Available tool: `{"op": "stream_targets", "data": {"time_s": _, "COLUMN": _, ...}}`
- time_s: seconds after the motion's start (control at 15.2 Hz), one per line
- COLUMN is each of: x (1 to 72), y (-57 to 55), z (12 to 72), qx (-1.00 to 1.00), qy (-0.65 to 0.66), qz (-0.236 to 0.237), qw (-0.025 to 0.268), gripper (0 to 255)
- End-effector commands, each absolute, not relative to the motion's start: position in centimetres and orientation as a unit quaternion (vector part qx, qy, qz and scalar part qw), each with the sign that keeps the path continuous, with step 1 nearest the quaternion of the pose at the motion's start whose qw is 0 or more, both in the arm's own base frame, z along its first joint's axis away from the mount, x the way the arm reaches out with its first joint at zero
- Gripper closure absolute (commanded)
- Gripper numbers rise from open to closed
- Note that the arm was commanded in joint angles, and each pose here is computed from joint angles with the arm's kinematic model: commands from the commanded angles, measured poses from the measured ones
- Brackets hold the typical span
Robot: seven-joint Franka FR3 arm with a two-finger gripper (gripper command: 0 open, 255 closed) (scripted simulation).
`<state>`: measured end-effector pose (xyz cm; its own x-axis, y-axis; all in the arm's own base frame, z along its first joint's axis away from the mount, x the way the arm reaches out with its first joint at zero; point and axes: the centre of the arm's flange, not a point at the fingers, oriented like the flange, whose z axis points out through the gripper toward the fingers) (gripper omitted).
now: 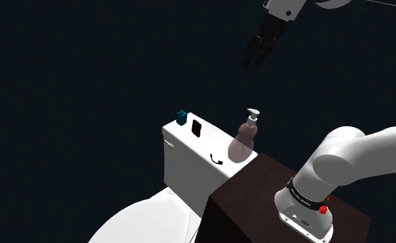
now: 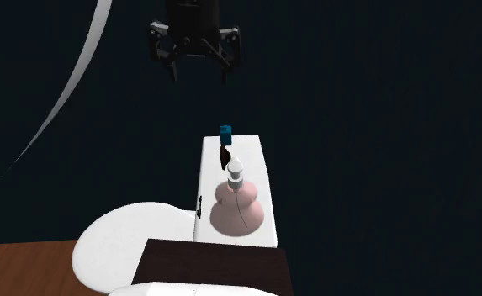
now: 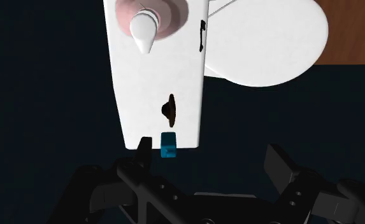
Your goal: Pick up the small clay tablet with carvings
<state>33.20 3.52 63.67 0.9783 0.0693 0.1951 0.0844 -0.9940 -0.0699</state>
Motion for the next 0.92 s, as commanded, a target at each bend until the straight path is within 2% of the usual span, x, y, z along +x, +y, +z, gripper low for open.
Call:
{"op": "stream_targets", "data": {"time_s": 0.0, "x": 33.2, "y": 3.5, "z": 63.7, "qx": -0.994, "qy": -0.039, "qz": -0.097, "qw": 0.039, "gripper": 0}}
{"op": "stream_targets", "data": {"time_s": 0.86, "x": 44.4, "y": 5.1, "z": 49.9, "qx": -0.998, "qy": -0.035, "qz": -0.051, "qw": 0.017, "gripper": 0}}
